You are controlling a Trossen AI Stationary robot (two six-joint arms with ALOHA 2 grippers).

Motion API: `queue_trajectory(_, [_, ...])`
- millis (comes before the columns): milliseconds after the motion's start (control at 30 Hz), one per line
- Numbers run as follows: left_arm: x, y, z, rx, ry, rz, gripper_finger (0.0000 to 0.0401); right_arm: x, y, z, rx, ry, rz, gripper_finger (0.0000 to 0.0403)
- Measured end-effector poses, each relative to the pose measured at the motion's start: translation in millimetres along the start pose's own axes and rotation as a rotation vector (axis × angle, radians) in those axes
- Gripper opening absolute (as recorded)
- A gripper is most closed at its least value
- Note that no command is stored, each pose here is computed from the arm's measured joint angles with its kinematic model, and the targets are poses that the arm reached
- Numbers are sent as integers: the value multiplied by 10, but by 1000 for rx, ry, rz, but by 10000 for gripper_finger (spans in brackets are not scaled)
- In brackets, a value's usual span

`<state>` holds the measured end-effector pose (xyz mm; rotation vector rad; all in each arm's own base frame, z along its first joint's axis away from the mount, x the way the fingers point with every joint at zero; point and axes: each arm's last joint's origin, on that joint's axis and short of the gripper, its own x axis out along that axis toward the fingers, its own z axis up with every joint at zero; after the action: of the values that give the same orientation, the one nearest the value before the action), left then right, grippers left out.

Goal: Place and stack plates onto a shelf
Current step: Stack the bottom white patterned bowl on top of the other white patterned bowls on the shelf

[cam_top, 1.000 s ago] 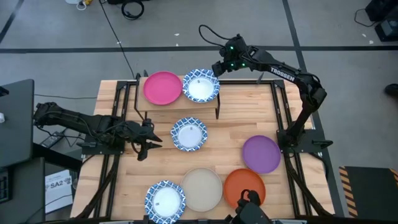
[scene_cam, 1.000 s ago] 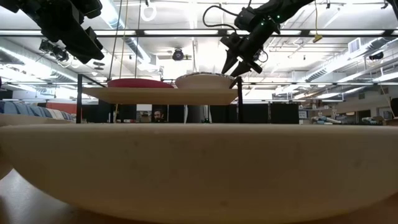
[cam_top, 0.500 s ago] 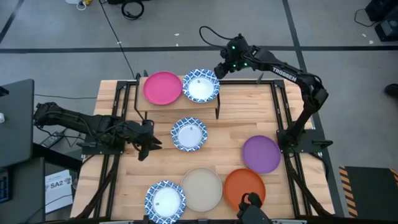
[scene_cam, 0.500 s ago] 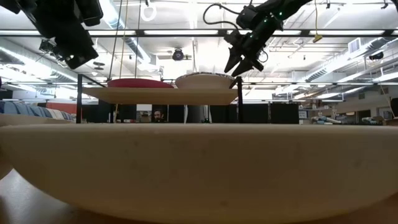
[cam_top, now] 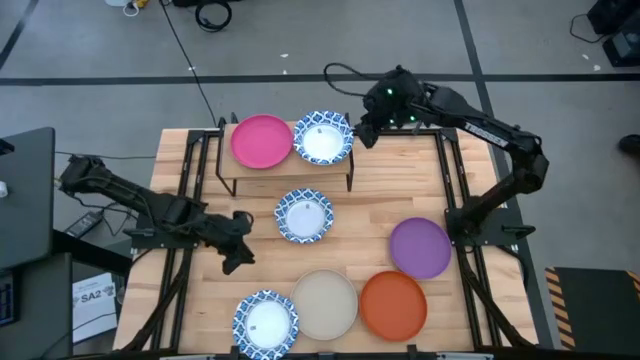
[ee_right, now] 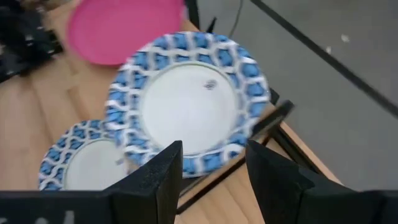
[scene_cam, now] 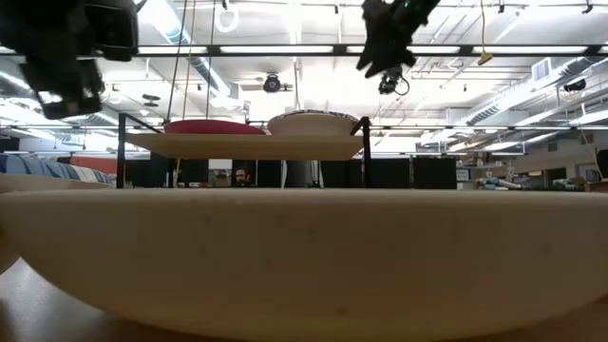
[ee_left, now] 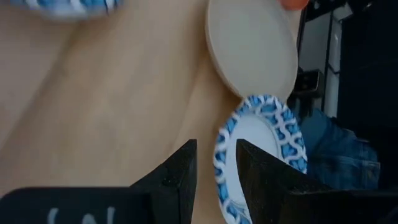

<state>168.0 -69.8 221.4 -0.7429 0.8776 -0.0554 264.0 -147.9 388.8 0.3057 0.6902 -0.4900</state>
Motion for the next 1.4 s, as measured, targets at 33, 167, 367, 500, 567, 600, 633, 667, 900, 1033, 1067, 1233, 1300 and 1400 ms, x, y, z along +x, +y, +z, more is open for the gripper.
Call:
queue_trajectory(33, [16,-17,-29,-12,16,-1,117,-34,72,-6,-19,-8,12,182])
queue_trajectory(167, [84,-73,-132,-48,74,2,117,-129,382,-57,-110,-21,73,182])
queue_trajectory(367, [169,-162,-248,-96,131,-16,117,-173,769,-165,-206,-13,155,182])
queue_trajectory(500, [214,-193,-313,-103,162,-12,117,-112,967,-323,-260,30,204,182])
queue_trajectory(567, [243,-198,-339,-109,176,-1,117,-39,1059,-422,-275,41,227,181])
queue_trajectory(600, [256,-198,-353,-106,183,5,117,0,1100,-475,-277,48,236,181])
queue_trajectory(633, [273,-201,-367,-101,190,10,117,34,1139,-529,-280,58,245,181])
queue_trajectory(667, [294,-203,-378,-99,196,15,117,71,1178,-577,-287,58,256,181])
queue_trajectory(900, [482,-229,-444,-80,222,32,117,210,1425,-873,-288,68,326,182])
queue_trajectory(1033, [576,-227,-458,-80,225,41,117,223,1543,-1012,-317,85,360,181])
queue_trajectory(1067, [597,-225,-460,-80,225,43,117,217,1571,-1033,-325,86,368,181])
queue_trajectory(1233, [693,-233,-468,-79,221,37,117,172,1688,-1113,-358,89,405,182])
queue_trajectory(1300, [725,-241,-466,-79,211,30,117,154,1725,-1124,-367,80,419,183])
queue_trajectory(1400, [775,-243,-464,-77,188,32,117,134,1761,-1147,-400,77,432,183])
